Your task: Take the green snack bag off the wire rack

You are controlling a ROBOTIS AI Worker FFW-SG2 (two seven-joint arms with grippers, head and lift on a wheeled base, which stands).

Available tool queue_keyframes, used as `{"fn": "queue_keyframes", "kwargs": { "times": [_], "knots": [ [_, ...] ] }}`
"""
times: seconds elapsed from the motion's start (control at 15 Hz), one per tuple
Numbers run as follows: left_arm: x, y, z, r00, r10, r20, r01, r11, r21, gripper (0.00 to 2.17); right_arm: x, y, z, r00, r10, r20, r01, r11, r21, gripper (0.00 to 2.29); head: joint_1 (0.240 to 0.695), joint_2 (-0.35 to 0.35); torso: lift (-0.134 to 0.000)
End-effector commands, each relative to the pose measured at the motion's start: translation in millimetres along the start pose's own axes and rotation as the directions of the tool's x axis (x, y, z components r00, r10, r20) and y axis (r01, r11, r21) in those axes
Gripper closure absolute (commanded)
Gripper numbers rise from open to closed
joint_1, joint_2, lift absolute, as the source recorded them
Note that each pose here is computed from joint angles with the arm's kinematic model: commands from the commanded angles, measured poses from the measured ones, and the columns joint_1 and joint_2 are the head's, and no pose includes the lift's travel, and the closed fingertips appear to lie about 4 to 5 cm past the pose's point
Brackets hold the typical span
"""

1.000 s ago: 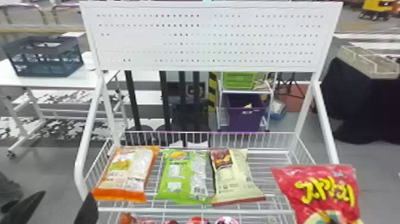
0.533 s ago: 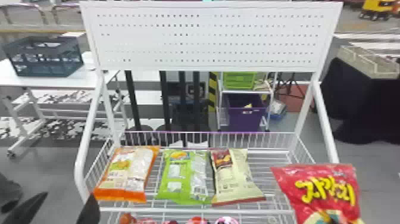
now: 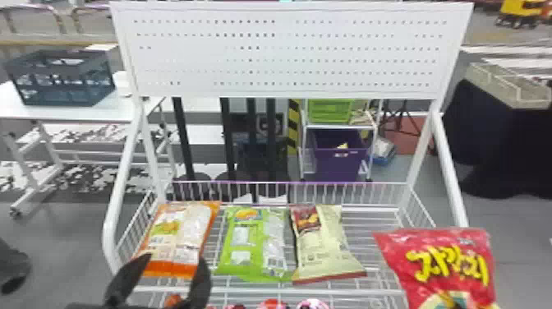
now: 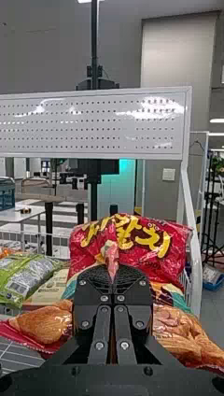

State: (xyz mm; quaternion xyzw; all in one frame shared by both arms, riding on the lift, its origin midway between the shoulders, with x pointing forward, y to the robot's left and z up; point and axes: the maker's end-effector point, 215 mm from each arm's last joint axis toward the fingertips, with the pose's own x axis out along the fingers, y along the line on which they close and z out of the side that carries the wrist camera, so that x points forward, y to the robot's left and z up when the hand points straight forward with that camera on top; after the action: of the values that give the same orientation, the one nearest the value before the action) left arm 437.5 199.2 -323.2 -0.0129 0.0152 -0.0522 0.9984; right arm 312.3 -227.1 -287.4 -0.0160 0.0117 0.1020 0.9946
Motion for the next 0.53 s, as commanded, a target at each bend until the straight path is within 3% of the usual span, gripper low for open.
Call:
{"fn": "queue_keyframes", "kwargs": {
  "times": [0.0, 0.2, 0.47],
  "knots": [
    [34.8, -35.7, -17.5, 0.999, -0.045, -0.026, 0.045, 0.999, 0.014, 0.10, -0.2, -0.3, -1.5, 1.000, -0.001, -0.004, 0.001, 1.000, -0.001, 2.23, 0.499, 0.000, 0.000],
    [81.0, -76.7, -37.0, 0.994, -0.092, -0.065, 0.095, 0.995, 0.037, 0.10, 1.0, -1.6, -7.0, 1.000, -0.005, -0.010, 0.005, 1.000, -0.002, 2.23, 0.499, 0.000, 0.000],
    [124.6, -96.4, -66.4, 0.987, -0.104, -0.125, 0.111, 0.993, 0.043, 0.10, 2.8, -1.1, -9.3, 1.000, -0.005, -0.010, 0.005, 1.000, -0.002, 2.23, 0.499, 0.000, 0.000]
  ]
}}
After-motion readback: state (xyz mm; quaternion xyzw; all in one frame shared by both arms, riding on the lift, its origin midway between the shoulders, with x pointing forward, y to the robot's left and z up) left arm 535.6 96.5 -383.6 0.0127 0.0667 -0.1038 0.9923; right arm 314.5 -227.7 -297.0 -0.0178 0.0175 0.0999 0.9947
